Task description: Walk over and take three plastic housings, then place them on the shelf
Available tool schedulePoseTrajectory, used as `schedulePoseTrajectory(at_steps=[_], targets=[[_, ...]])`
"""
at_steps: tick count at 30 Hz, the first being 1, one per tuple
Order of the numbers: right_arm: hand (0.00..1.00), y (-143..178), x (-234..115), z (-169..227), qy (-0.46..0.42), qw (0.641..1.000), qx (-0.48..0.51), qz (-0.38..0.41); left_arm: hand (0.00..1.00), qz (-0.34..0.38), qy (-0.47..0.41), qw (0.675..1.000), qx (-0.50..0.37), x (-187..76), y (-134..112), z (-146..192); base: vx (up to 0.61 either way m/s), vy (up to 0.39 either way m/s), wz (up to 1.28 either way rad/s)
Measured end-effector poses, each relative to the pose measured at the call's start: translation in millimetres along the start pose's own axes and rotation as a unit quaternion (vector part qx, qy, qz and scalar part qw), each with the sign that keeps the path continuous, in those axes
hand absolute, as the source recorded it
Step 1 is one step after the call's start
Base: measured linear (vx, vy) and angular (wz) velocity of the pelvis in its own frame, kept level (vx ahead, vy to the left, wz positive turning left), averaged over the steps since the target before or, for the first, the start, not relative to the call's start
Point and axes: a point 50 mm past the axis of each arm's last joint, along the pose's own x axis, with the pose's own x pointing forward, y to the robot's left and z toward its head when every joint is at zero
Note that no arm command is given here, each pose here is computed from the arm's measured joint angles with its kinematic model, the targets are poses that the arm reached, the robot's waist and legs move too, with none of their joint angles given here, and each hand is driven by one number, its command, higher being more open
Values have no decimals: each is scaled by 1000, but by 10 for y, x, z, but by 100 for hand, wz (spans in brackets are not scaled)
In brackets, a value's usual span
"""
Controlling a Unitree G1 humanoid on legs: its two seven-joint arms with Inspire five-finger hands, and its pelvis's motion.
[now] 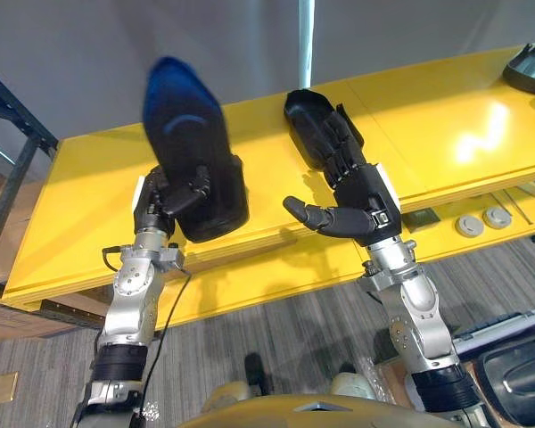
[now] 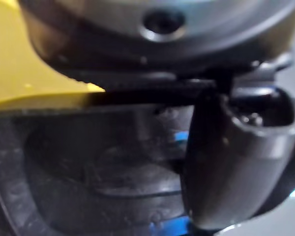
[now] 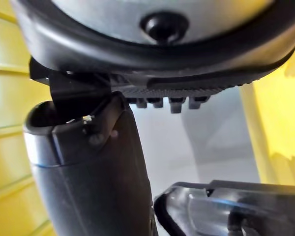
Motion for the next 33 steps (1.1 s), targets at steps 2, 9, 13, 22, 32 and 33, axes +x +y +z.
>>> schedulePoseTrajectory(at_steps=[2, 9, 13, 22, 32, 33], targets=[[100, 28, 1, -46, 19, 1000, 5, 20, 0, -2, 14, 1000, -25, 58, 40, 3, -1, 18, -6], [100, 141, 27, -126, 51, 995, 35, 75, 0, -2, 42, 997, -65, 213, 104, -8, -5, 18, -9], [100, 179, 31, -135, 58, 993, 32, 99, 0, -6, 60, 996, -63, 289, 137, 2, -18, 13, -12], [100, 243, 235, -53, 59, 987, 6, 150, 0, -1, 54, 998, -27, 556, 122, 247, -10, 5, -6], [100, 500, 471, 297, -24, 975, -12, 222, 100, 3, -6, 1000, -26, 733, 44, 681, -26, -18, 8], [100, 526, 483, 314, -28, 973, -12, 227, 100, 3, -6, 1000, -26, 744, 33, 696, -13, -42, 23]])
